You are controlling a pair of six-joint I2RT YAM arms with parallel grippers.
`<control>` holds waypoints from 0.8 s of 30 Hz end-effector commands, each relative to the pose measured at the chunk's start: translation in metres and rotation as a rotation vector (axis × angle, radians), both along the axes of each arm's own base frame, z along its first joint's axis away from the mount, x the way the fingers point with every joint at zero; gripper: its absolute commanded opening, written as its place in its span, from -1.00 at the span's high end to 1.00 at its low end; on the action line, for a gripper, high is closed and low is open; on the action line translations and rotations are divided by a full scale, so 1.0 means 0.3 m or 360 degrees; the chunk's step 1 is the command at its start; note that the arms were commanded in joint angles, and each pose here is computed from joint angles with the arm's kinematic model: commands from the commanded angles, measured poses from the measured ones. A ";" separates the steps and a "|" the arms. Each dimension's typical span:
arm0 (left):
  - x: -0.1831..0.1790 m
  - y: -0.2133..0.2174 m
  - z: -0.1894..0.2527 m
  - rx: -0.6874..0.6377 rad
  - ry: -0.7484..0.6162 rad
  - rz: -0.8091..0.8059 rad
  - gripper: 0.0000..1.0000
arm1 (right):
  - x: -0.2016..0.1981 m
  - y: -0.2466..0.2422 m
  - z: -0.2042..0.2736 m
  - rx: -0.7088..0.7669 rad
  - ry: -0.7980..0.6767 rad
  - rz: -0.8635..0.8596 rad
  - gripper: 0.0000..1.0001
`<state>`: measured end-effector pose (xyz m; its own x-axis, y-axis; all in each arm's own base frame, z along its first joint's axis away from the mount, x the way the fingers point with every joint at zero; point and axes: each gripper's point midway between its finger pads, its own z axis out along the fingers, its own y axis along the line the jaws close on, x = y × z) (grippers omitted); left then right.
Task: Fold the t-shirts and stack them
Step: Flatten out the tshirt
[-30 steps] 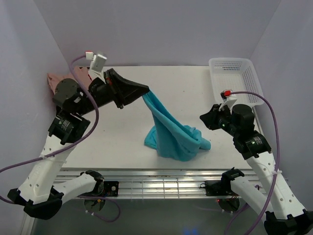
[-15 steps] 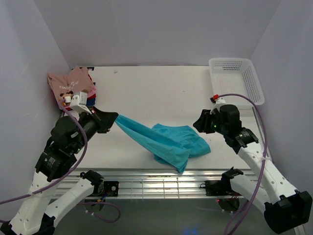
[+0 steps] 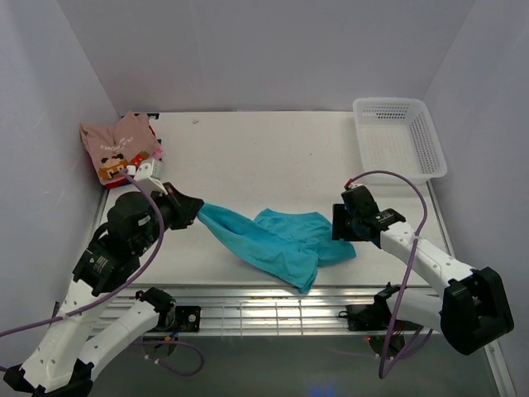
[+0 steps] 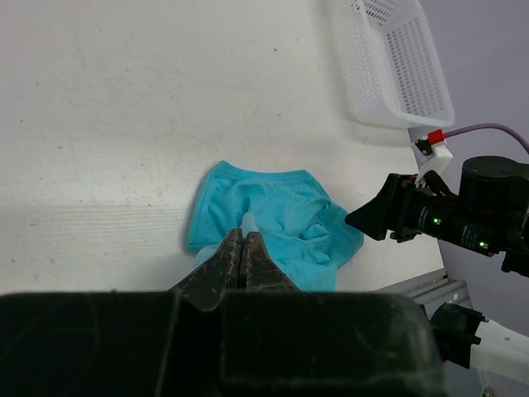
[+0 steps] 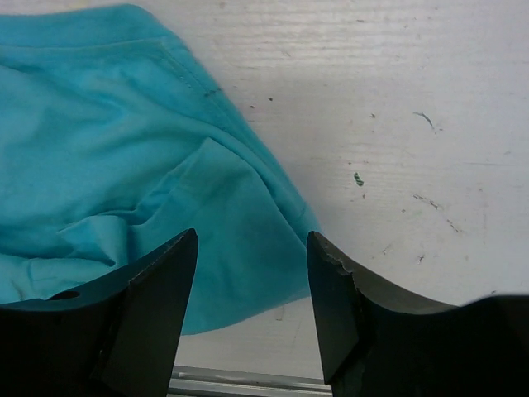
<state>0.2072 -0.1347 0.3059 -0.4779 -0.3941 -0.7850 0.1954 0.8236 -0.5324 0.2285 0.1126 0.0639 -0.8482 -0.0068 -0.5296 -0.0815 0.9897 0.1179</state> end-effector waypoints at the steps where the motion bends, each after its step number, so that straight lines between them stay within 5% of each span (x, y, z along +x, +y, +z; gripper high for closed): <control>1: -0.015 0.018 0.067 -0.0040 -0.0092 0.0014 1.00 | -0.017 -0.071 -0.039 -0.0154 0.0040 -0.0135 -0.24; 13: -0.023 0.029 0.088 -0.0047 -0.0127 0.0023 1.00 | -0.031 -0.066 -0.119 -0.0169 0.0103 -0.0101 -0.18; 21: -0.023 0.032 0.066 -0.0042 -0.0111 0.0035 1.00 | -0.015 -0.067 -0.099 -0.0170 0.0049 -0.0088 0.81; 24: -0.019 0.036 0.063 -0.0037 -0.0111 0.0049 1.00 | 0.011 -0.081 -0.030 -0.0206 -0.0013 -0.0106 0.84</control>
<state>0.1997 -0.1276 0.3217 -0.4316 -0.4189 -0.7989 0.2149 0.8124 -0.5421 0.2140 0.0910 0.0267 -0.8885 -0.0159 -0.4586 -0.0251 0.9996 0.0139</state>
